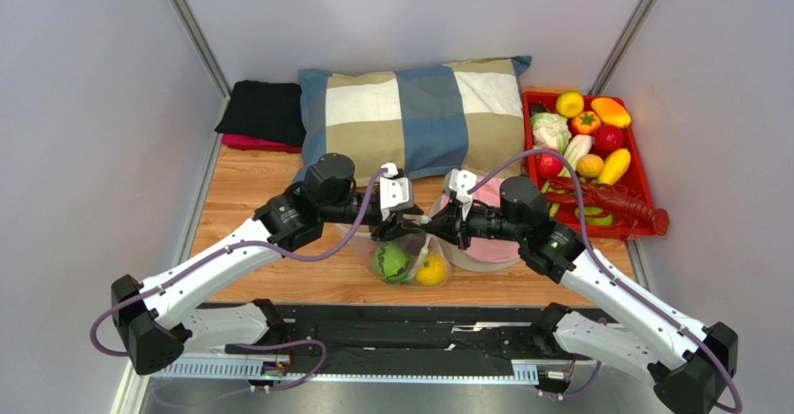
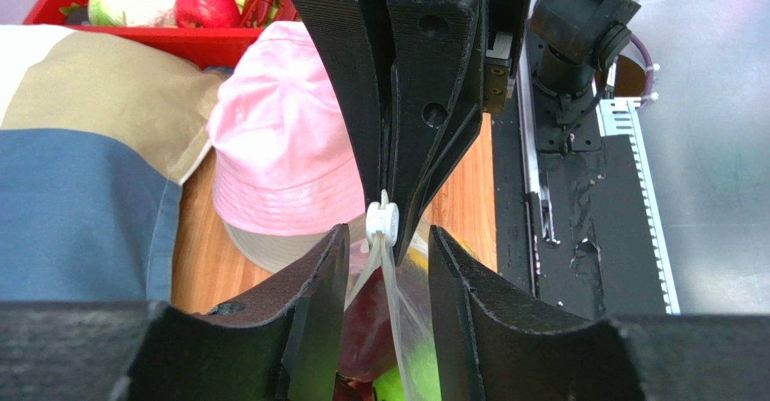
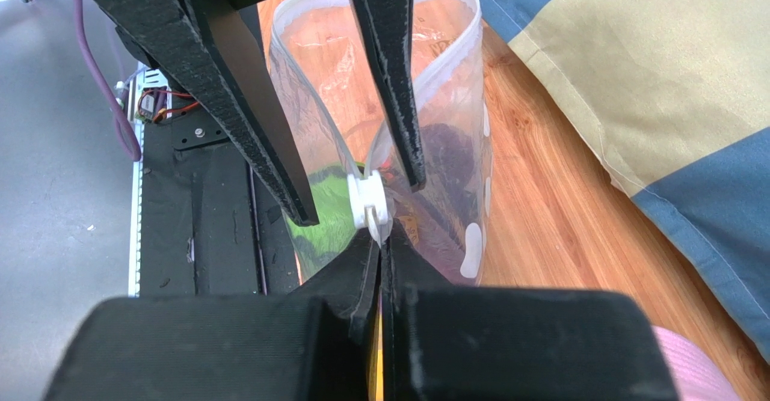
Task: Place the food in the zip-top bag and seal the zipper
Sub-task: Zip the zipper food storage bag at the center of the board.
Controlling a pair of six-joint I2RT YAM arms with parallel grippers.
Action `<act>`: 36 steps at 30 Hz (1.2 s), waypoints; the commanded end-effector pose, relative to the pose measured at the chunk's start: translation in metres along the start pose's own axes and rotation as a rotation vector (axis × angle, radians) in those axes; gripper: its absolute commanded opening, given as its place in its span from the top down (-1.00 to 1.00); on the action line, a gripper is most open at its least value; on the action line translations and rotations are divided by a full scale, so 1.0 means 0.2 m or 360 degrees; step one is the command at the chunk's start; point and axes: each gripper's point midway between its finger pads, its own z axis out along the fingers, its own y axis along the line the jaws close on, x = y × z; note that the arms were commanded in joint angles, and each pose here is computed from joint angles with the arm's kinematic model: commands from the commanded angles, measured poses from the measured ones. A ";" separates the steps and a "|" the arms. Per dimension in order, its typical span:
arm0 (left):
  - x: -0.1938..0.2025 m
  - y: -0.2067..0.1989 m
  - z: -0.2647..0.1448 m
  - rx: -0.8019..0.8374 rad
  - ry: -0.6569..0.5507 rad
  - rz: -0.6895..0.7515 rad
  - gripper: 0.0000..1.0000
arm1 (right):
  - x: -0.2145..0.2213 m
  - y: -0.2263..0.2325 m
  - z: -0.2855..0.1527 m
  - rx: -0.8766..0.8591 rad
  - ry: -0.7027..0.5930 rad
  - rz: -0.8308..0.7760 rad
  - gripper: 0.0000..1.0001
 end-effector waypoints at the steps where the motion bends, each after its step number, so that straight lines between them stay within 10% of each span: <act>1: -0.12 0.01 0.00 0.0021 -0.0074 0.0059 0.17 | -0.12 -0.02 -0.02 0.0043 -0.0130 -0.0089 1.00; 13: -0.03 0.03 -0.01 -0.0017 0.0013 0.0009 0.92 | -0.13 -0.03 -0.05 0.0095 -0.0150 -0.0127 1.00; 36: 0.27 0.09 -0.27 -0.0197 0.0275 0.0041 0.99 | -0.10 -0.10 -0.18 0.0282 -0.0158 -0.0175 1.00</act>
